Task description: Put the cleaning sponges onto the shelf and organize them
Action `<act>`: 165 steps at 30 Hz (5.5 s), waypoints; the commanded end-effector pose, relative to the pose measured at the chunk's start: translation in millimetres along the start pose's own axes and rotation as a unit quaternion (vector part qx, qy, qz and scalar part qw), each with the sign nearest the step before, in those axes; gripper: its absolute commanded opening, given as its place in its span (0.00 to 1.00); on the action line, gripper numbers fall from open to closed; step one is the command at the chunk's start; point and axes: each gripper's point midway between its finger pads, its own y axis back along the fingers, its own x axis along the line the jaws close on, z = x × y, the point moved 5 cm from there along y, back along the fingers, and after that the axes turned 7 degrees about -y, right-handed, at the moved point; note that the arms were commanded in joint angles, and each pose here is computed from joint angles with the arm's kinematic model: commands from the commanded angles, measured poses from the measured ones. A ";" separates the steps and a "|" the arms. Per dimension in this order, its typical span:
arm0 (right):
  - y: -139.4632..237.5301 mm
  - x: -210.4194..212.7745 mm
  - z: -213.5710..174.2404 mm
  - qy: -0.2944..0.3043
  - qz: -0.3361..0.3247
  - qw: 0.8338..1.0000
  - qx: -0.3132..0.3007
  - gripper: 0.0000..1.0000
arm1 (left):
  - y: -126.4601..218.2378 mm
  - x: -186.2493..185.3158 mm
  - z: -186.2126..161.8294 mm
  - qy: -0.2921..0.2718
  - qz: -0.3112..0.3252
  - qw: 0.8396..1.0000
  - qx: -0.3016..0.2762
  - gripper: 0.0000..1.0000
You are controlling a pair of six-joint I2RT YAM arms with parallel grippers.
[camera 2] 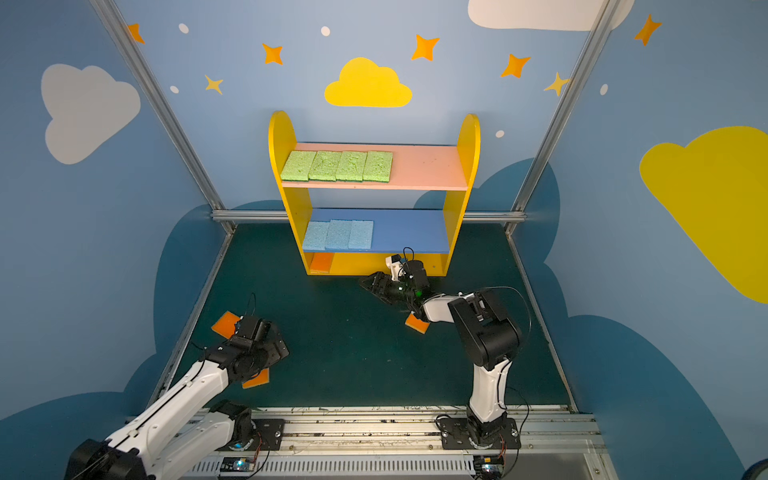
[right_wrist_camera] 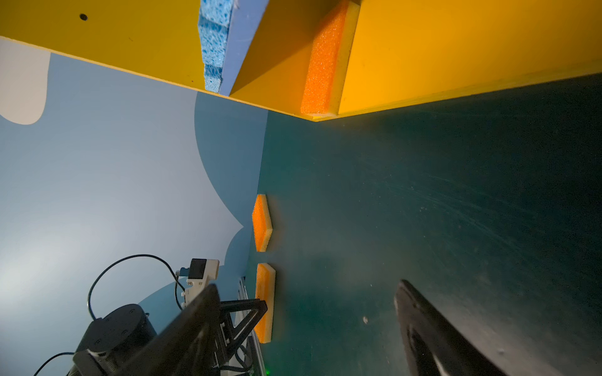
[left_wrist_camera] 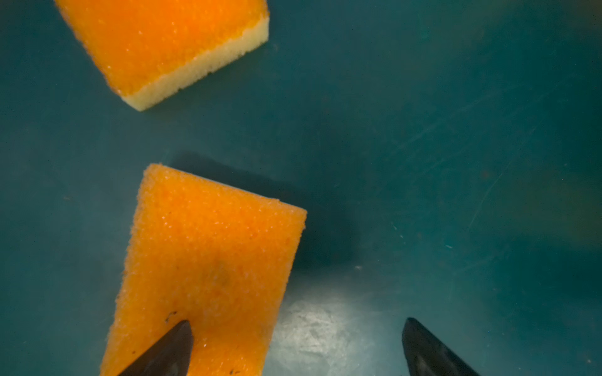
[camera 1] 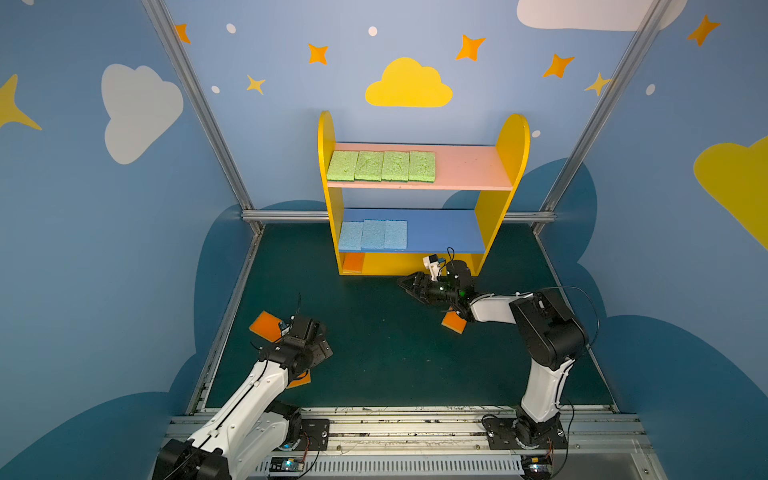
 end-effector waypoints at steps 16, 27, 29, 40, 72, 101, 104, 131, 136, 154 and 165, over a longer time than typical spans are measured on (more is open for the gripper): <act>61.9 -0.6 15.0 -0.014 -0.020 0.999 -0.037 0.84 | 1.7 -183.4 -28.6 -0.121 -0.262 0.957 -0.016 0.99; 124.1 -27.4 -3.4 -0.050 -0.096 0.993 -0.043 0.84 | 35.3 -297.9 -22.8 -0.191 -0.348 0.916 -0.053 0.99; 129.0 -26.0 -9.0 -0.045 -0.107 0.993 -0.037 0.83 | 51.2 -300.3 -17.0 -0.209 -0.357 0.908 -0.068 0.98; 111.1 -31.0 -62.1 -0.051 -0.135 0.989 0.040 0.36 | 30.4 -228.7 2.8 -0.193 -0.331 0.922 -0.045 0.03; 5.5 -60.4 -55.2 -0.105 -0.163 0.973 0.122 0.00 | -52.0 -198.9 -50.1 -0.178 -0.318 0.929 0.063 0.03; 59.5 -57.4 -88.6 -0.075 -0.183 0.963 0.184 0.47 | -52.5 -201.2 -40.5 -0.165 -0.324 0.929 0.064 0.03; 57.3 -59.7 -91.2 -0.079 -0.185 0.962 0.187 0.47 | -52.9 -199.7 -40.9 -0.163 -0.322 0.930 0.065 0.03; 37.7 -51.7 -80.3 -0.109 -0.142 0.970 0.166 0.00 | -15.1 -160.7 -16.6 -0.142 -0.309 0.940 0.000 0.53; 27.6 -38.9 -62.2 -0.106 -0.112 0.978 0.139 0.00 | 3.3 -130.8 -3.6 -0.129 -0.272 0.952 -0.053 0.74; -31.5 -38.1 16.5 -0.131 -0.042 0.988 0.076 0.00 | 16.0 -66.4 -3.5 -0.098 -0.243 0.956 -0.128 0.96; -60.8 -48.8 48.2 -0.159 -0.059 0.985 0.028 0.00 | 7.9 -66.8 -4.6 -0.093 -0.251 0.957 -0.111 1.00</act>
